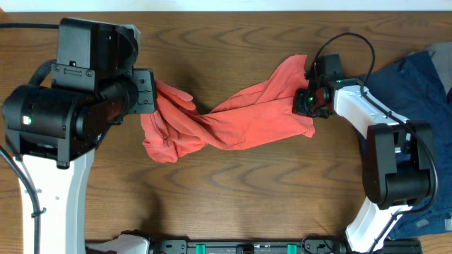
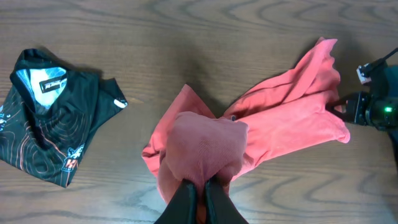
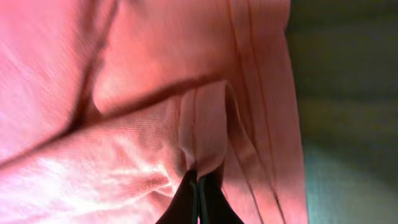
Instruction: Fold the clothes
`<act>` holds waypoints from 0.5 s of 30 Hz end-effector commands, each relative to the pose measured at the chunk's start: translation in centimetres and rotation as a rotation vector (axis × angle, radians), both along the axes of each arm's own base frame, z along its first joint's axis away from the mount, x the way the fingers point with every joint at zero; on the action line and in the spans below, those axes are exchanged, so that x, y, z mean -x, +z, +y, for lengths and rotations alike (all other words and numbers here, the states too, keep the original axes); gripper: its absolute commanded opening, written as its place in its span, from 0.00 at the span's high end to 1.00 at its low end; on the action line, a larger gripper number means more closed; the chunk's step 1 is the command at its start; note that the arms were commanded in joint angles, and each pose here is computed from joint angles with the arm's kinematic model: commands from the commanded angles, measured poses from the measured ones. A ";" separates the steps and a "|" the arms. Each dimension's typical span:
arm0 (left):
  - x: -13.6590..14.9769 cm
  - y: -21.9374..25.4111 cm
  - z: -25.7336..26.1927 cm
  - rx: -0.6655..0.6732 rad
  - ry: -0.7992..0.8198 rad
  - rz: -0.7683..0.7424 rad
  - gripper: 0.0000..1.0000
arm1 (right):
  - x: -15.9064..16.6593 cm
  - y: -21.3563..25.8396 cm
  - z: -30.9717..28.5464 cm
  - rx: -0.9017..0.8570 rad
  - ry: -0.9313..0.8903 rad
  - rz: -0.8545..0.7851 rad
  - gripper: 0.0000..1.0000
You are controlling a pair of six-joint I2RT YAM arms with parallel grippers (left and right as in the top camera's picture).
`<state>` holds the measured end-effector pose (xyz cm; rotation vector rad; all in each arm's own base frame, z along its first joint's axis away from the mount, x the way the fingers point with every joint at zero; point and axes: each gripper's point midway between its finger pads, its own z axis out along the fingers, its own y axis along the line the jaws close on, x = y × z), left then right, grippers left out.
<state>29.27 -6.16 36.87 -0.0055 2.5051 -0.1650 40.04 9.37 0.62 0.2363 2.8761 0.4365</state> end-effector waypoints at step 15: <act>-1.3 2.0 2.4 -0.104 0.081 -0.122 0.94 | 2.1 23.9 -6.3 -0.161 -0.001 -0.100 0.99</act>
